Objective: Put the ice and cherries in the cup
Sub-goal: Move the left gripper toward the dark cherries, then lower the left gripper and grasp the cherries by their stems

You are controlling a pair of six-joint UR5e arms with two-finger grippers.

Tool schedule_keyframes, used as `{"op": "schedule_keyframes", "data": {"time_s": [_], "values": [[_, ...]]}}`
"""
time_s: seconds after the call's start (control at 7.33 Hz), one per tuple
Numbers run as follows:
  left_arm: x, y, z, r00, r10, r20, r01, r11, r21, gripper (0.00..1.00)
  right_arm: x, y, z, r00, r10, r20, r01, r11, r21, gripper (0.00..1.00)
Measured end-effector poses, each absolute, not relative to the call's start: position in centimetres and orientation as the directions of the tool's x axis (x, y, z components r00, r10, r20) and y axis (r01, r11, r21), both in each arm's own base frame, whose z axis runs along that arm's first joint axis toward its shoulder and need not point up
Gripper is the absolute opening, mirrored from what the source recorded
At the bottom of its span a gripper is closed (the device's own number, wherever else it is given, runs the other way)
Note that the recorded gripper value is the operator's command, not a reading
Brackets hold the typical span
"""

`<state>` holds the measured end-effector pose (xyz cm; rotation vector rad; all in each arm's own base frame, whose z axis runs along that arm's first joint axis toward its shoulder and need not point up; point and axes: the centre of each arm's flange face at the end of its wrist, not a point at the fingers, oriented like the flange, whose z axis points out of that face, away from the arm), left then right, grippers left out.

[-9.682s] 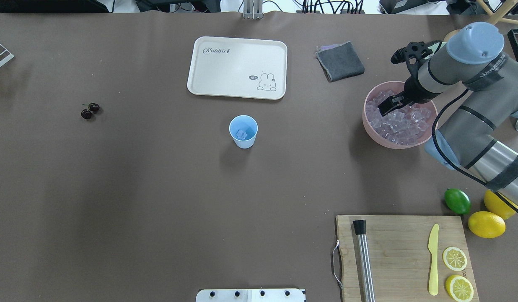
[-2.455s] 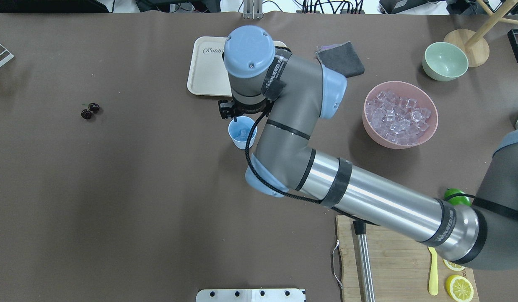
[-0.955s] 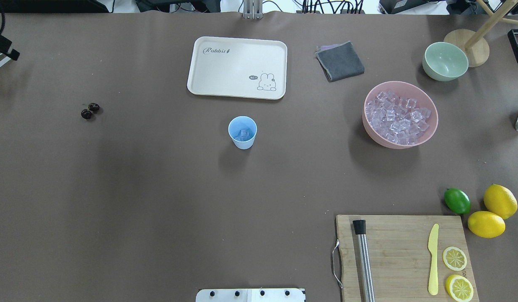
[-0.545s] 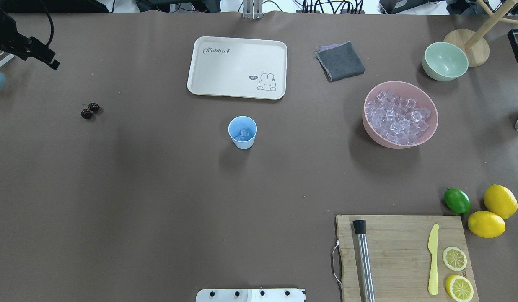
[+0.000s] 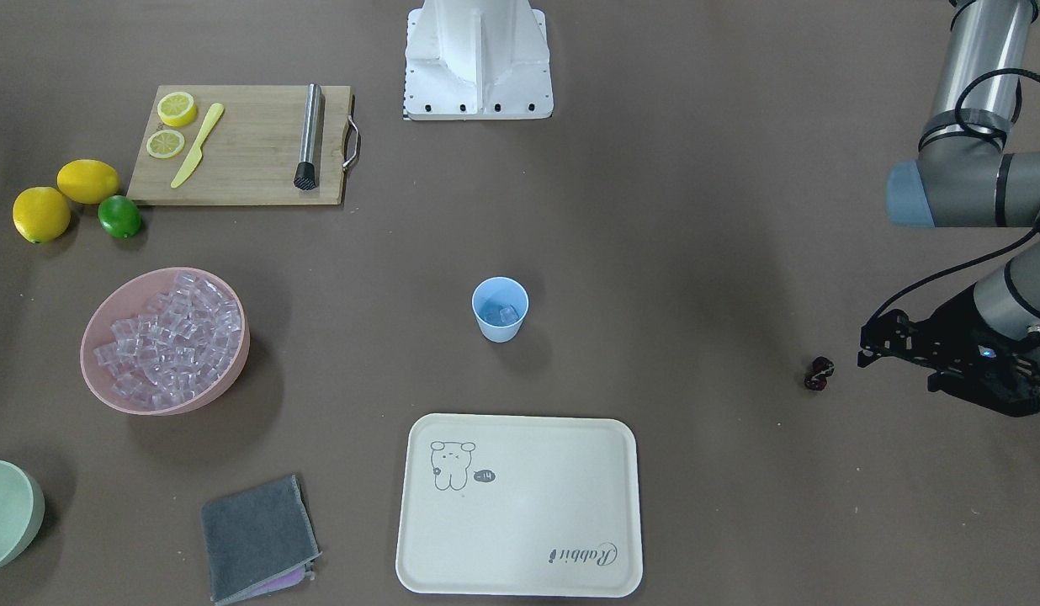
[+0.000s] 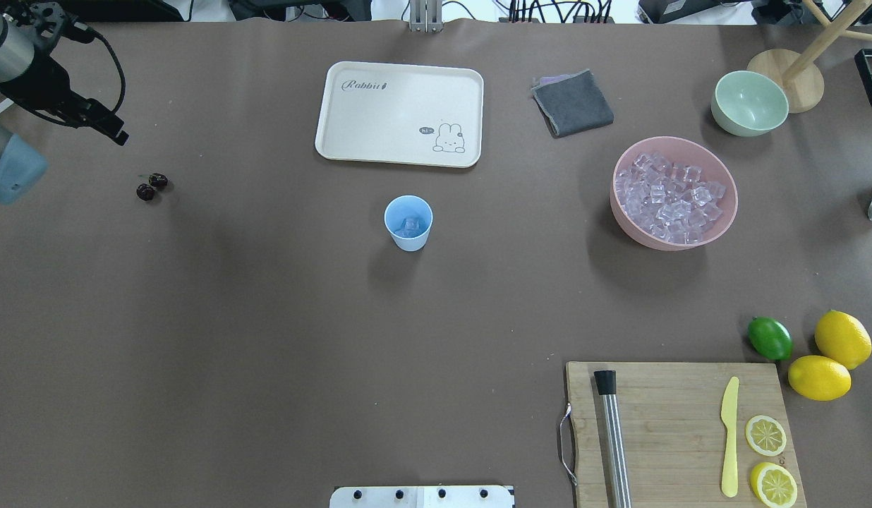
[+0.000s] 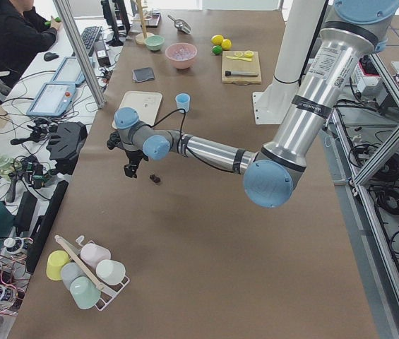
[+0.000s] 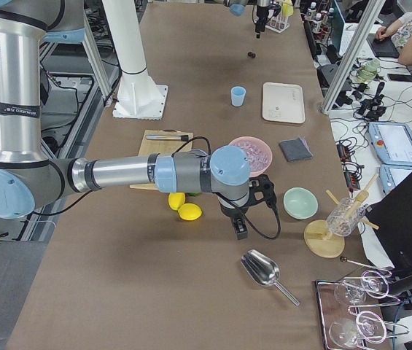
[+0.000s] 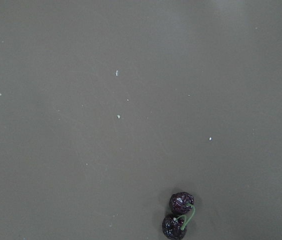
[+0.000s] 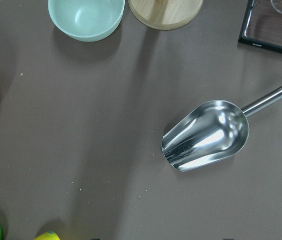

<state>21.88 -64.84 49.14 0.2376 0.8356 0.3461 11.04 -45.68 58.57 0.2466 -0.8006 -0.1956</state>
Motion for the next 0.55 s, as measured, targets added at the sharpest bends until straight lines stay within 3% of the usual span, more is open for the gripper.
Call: {"op": "schedule_keyframes", "data": {"time_s": [0.55], "values": [[28.7, -62.9, 51.2, 0.609, 0.415, -0.676, -0.232, 0.908, 0.349, 0.97, 11.2, -45.4, 58.8, 0.694, -0.262, 0.671, 0.084, 0.954, 0.286, 0.86]]}}
